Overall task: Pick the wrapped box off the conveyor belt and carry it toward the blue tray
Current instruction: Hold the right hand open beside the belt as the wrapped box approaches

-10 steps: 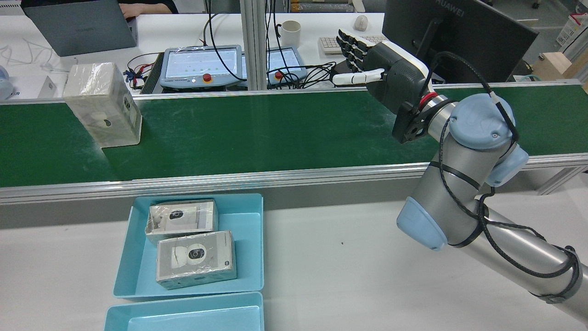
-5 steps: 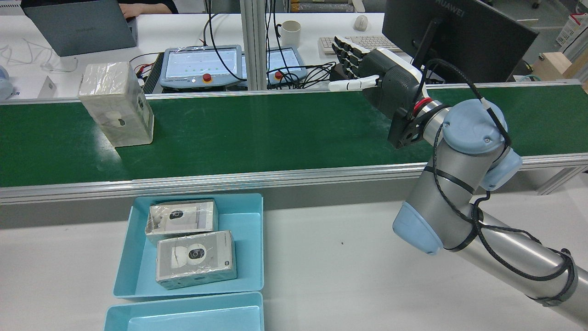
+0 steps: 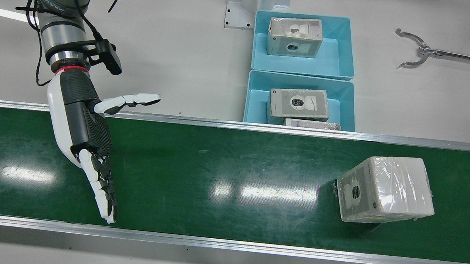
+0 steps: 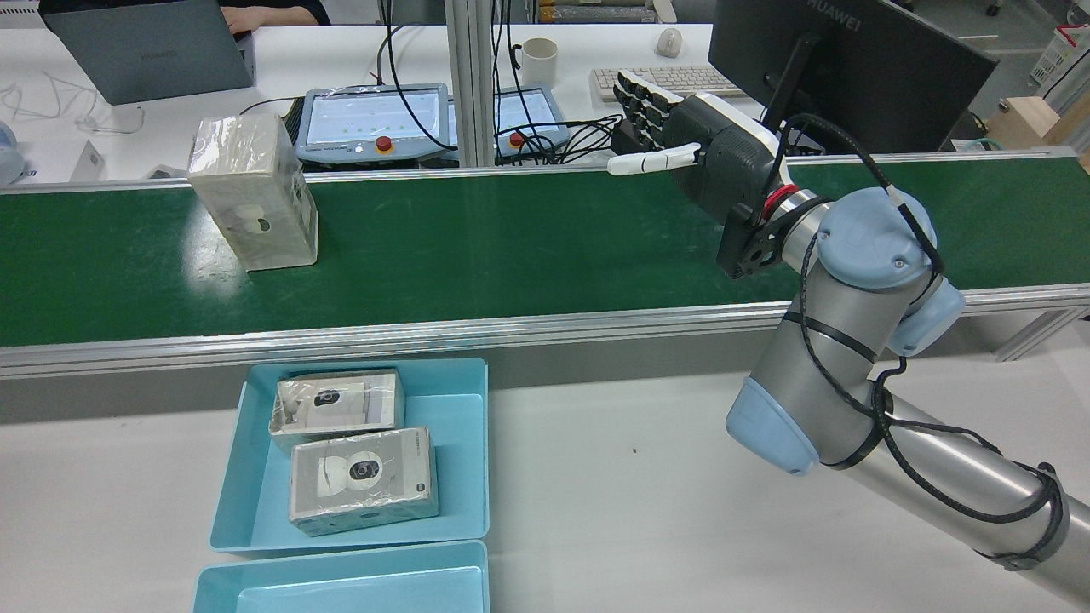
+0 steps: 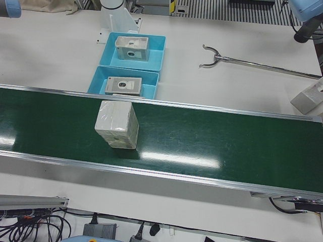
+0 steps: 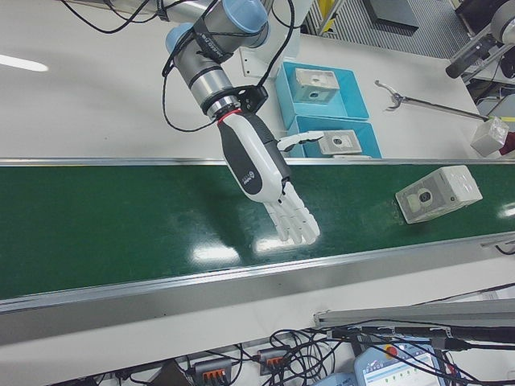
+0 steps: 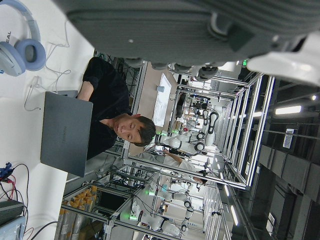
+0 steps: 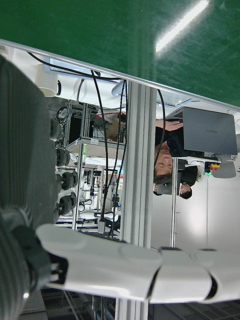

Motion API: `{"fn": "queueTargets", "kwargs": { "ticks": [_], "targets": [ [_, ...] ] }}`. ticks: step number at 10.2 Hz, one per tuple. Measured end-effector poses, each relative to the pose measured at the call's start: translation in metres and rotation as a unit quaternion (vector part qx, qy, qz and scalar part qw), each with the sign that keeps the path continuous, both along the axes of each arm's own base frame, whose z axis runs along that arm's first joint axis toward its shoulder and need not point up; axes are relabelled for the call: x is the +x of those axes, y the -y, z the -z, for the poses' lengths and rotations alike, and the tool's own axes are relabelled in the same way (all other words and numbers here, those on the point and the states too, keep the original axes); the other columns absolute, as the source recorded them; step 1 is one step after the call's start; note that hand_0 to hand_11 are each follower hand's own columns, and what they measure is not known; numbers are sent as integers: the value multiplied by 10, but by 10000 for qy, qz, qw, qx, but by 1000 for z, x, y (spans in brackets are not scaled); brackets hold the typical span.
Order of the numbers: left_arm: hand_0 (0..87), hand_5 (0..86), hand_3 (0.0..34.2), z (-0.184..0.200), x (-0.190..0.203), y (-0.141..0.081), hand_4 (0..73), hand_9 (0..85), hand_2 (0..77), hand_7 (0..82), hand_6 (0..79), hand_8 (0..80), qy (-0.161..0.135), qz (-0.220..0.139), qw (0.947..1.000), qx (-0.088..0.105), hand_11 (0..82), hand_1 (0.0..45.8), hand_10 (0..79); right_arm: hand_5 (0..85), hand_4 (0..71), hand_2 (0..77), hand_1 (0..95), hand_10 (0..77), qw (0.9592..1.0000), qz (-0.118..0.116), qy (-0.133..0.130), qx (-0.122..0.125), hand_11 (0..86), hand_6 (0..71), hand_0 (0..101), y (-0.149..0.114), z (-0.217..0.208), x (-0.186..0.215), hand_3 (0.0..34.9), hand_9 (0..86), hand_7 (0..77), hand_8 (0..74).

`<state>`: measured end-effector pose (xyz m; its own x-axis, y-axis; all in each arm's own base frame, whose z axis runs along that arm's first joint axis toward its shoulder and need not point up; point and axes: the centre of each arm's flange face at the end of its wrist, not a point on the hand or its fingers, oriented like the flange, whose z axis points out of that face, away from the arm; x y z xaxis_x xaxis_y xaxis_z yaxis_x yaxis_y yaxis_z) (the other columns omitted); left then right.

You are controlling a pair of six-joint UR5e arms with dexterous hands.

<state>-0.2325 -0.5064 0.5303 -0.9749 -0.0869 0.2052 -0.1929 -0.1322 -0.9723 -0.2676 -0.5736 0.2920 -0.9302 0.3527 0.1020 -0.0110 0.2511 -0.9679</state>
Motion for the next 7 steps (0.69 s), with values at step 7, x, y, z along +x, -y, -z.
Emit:
{"fn": "queueTargets", "kwargs": {
  "ticks": [7],
  "targets": [
    [0,11,0,0,0,0,0,0,5,0,0,0,0,0,10000,0,0,0,0,5,16,114,131,0,9997,45,-218,77,11,0,460,-4,-3,-14,30,16,0,16]
  ]
}}
